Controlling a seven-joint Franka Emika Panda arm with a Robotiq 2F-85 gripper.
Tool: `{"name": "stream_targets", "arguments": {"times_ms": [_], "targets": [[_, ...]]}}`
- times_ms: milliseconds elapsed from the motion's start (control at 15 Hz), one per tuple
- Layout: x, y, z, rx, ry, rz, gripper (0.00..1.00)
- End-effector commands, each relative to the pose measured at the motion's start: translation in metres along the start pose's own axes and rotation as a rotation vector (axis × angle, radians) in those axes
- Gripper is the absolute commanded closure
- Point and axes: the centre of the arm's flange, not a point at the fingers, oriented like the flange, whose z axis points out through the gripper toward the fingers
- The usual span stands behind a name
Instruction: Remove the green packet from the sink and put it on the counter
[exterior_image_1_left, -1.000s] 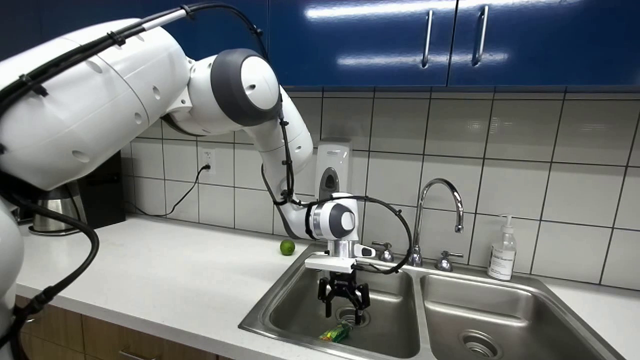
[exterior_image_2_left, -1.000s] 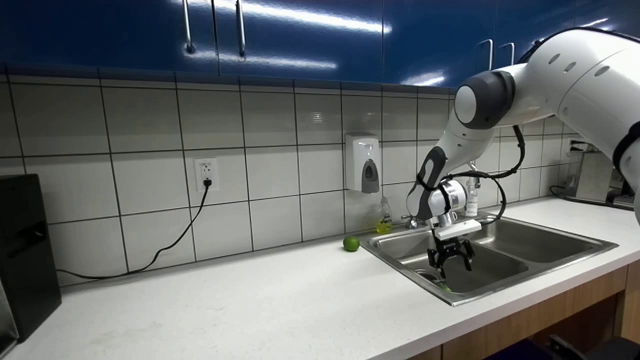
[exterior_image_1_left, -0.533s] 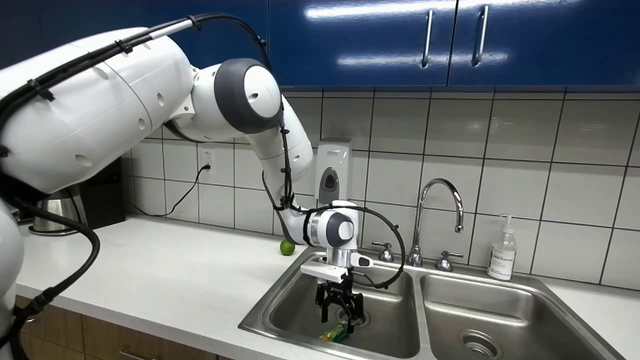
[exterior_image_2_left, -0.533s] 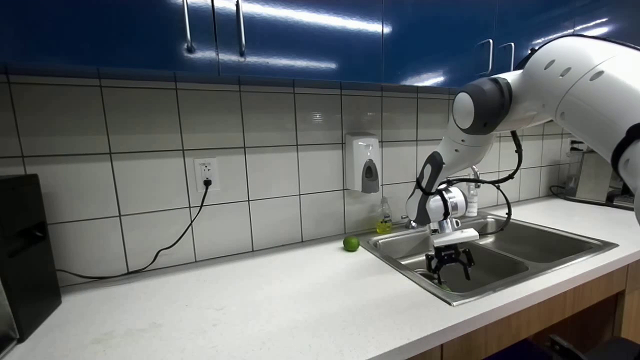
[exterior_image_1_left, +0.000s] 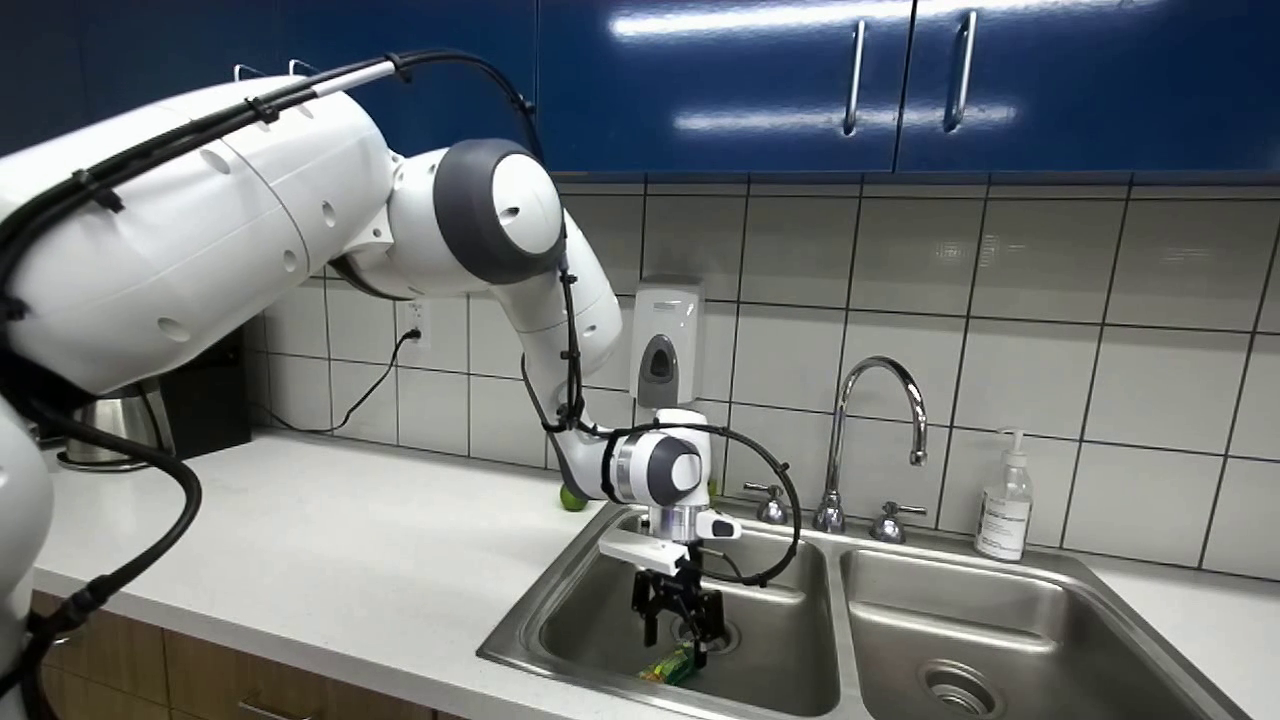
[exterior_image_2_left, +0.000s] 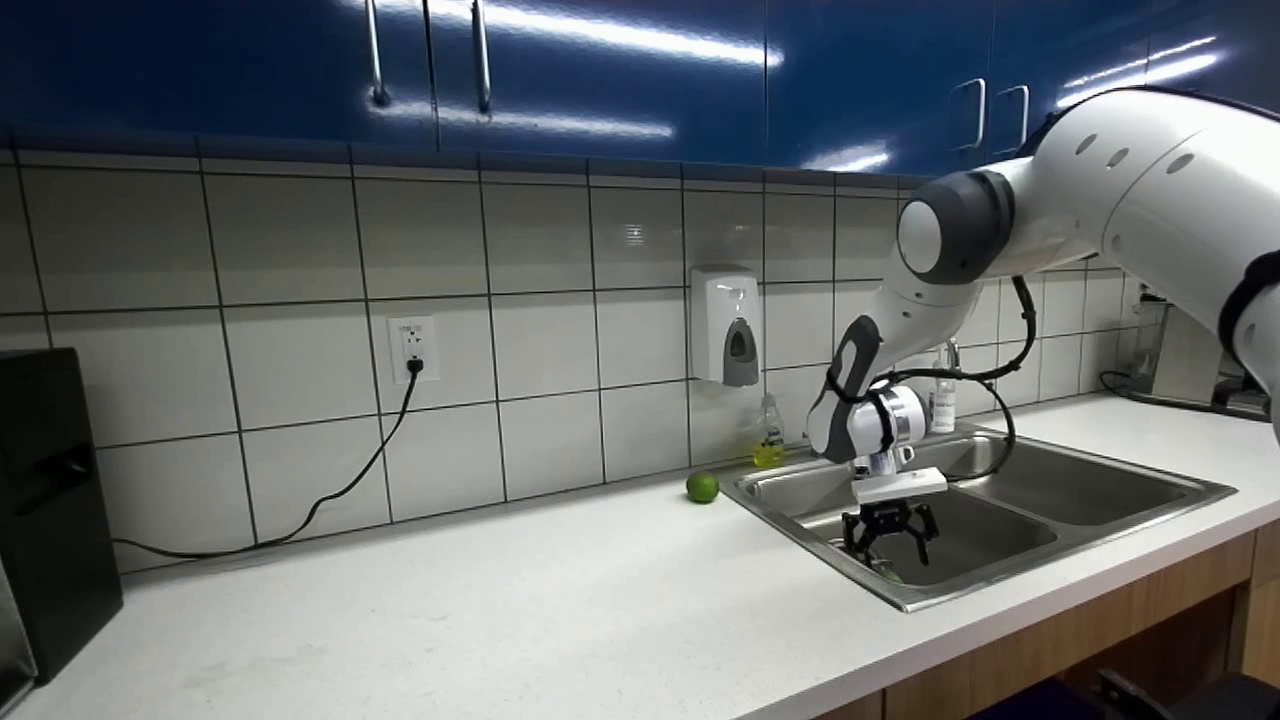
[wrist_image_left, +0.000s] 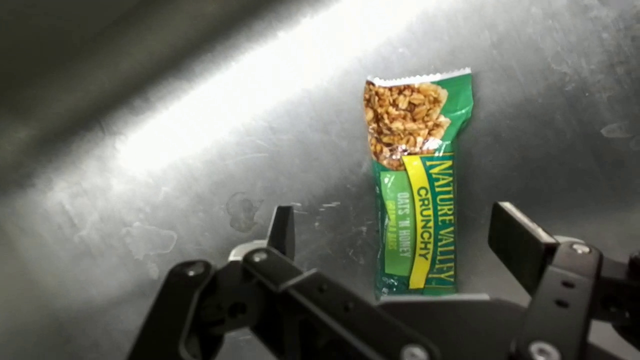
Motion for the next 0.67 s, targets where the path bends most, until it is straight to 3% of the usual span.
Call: {"name": "stream_targets", "arguments": {"times_ms": [0, 600], "targets": [[0.006, -0.013, 0.004, -0.013, 0.034, 0.021, 0.00], [0.002, -0.019, 0.014, -0.010, 0.066, 0.039, 0.00]]}}
